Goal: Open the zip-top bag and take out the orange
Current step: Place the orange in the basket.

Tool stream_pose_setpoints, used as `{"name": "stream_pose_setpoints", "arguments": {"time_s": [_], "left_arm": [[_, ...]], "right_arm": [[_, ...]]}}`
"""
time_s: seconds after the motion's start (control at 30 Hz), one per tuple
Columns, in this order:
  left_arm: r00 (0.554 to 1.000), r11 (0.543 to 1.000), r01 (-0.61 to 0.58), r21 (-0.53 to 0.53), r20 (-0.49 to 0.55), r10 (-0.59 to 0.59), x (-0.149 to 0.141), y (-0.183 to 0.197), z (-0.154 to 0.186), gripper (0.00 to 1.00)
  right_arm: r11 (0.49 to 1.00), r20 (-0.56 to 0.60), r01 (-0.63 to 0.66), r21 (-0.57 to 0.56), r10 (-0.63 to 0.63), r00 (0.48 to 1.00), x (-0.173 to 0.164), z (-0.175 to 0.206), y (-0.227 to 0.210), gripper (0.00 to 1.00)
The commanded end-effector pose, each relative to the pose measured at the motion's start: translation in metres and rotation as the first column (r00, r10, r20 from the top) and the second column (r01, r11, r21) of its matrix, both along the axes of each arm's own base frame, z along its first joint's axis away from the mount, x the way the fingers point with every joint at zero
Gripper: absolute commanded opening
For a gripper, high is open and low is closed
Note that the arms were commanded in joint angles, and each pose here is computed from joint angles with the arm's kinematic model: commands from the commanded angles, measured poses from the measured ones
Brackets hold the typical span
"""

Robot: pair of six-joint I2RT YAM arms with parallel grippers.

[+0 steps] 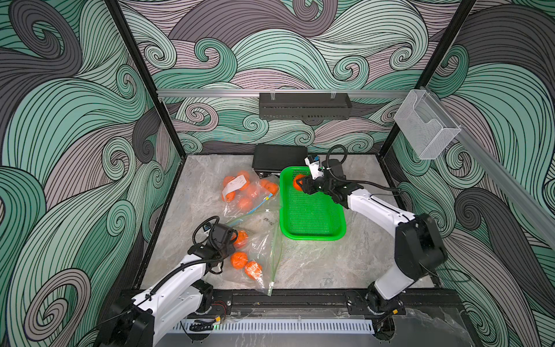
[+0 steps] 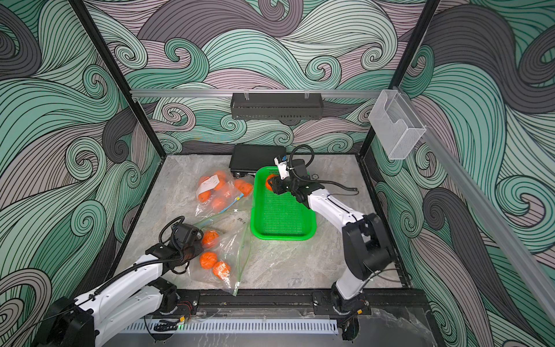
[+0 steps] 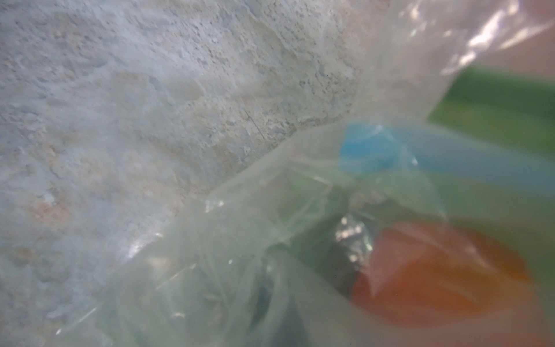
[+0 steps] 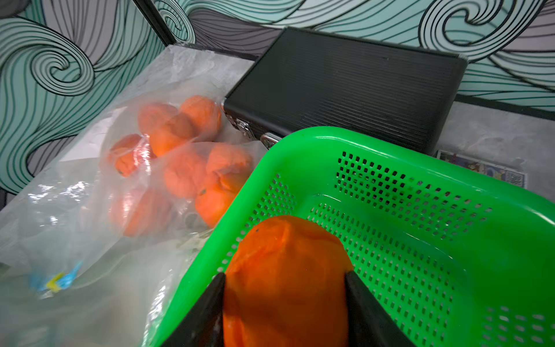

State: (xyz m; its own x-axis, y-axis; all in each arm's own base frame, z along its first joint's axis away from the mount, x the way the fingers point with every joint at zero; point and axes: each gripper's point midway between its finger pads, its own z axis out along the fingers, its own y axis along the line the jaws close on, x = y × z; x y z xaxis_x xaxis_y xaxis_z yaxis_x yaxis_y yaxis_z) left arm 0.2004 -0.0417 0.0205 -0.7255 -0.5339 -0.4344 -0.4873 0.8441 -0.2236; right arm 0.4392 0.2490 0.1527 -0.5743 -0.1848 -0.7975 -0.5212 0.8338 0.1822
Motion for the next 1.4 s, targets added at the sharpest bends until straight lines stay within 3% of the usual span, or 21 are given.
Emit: {"name": "stream_pose_setpoints", "arguments": {"time_s": [0.0,0.27,0.83,1.03,1.2,1.37], "left_arm": [[1.000,1.000,-0.007,0.018,0.002,0.007,-0.001,0.005,0.000,0.00],[1.000,1.000,0.005,0.009,0.005,-0.006,-0.001,0.003,0.001,0.00],[1.000,1.000,0.017,0.005,-0.005,-0.017,-0.002,0.001,0.000,0.00],[1.000,1.000,0.019,0.006,-0.008,-0.019,-0.002,0.001,-0.001,0.00],[1.000,1.000,0.020,0.005,-0.011,-0.020,-0.002,0.000,-0.001,0.00],[1.000,1.000,0.023,0.004,-0.014,-0.023,-0.002,0.000,-0.002,0.00]], "right_arm": [[0.999,0.055,0.029,0.033,-0.030,0.998,0.025,0.005,0.009,0.52],[1.000,0.012,0.030,0.004,-0.030,0.999,0.049,-0.039,0.019,0.53],[0.997,-0.021,0.028,-0.066,-0.029,0.999,0.077,-0.078,0.023,0.58],[0.997,-0.031,0.035,-0.070,-0.037,0.999,0.079,-0.085,0.023,0.67],[0.998,-0.011,0.029,-0.059,-0.029,1.000,0.078,-0.072,0.024,0.78],[0.997,0.081,0.054,-0.051,-0.049,0.995,0.074,-0.023,0.015,0.83]]}}
